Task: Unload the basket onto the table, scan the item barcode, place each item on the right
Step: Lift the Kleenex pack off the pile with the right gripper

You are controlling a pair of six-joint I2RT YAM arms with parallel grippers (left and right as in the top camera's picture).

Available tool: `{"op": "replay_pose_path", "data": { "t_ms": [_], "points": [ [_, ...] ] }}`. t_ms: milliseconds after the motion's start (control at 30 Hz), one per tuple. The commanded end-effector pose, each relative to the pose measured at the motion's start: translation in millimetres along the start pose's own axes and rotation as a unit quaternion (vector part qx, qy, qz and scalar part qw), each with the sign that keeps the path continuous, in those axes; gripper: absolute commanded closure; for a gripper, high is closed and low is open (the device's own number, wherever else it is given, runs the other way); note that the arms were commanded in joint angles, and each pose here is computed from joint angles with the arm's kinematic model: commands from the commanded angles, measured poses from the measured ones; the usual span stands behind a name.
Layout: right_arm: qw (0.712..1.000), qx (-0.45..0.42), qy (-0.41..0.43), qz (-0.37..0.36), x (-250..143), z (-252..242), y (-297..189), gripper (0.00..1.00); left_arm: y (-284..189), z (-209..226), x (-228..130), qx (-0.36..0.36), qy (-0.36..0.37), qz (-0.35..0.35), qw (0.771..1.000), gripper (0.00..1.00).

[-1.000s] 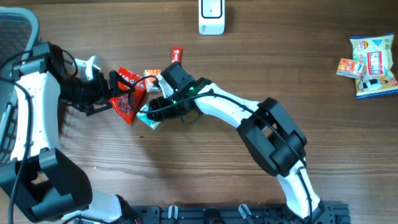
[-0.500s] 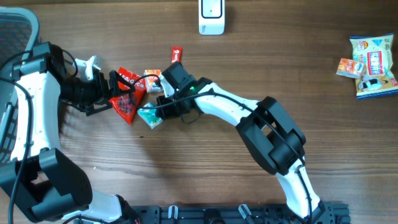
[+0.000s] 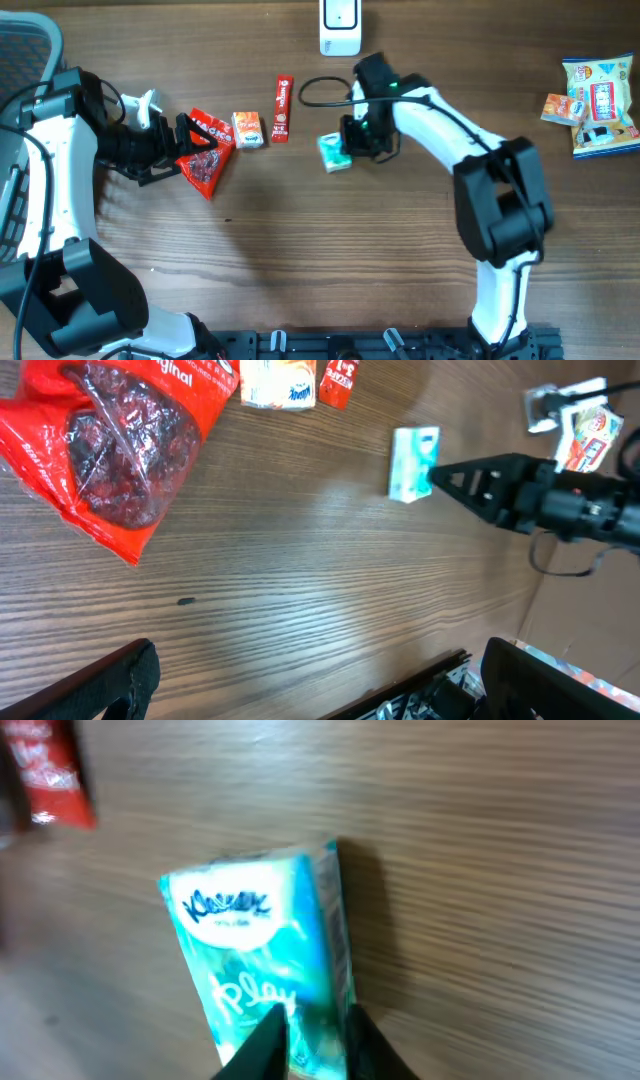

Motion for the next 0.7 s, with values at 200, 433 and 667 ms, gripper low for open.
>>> {"op": "replay_pose_path", "data": {
  "t_ms": [200,433,667],
  "points": [
    [0.983,-0.095,-0.128,-0.089,-15.9,39.9,-71.1,0.31,-2.7,-2.1,-0.7,0.000,0.012,-0.005,1.000,0.00],
    [0.954,-0.178,-0.208,-0.119,-30.6,85.8,-46.1,0.30,-2.7,-2.1,-0.7,0.000,0.012,-0.005,1.000,0.00],
    [0.924,-0.277,-0.238,-0.113,-42.7,98.9,-2.0,0.30,-2.7,-2.1,-0.7,0.000,0.012,-0.005,1.000,0.00]
  ]
}}
Point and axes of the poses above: each gripper's point midway between its finger pads, its own y axis out along the fingers, its own z axis along the line the jaws close on, x = y × z, the point moved 10 cm from there along -y, back along the fingers, and after that the axes turned 3 degrees about -y, right-handed, at the moved point
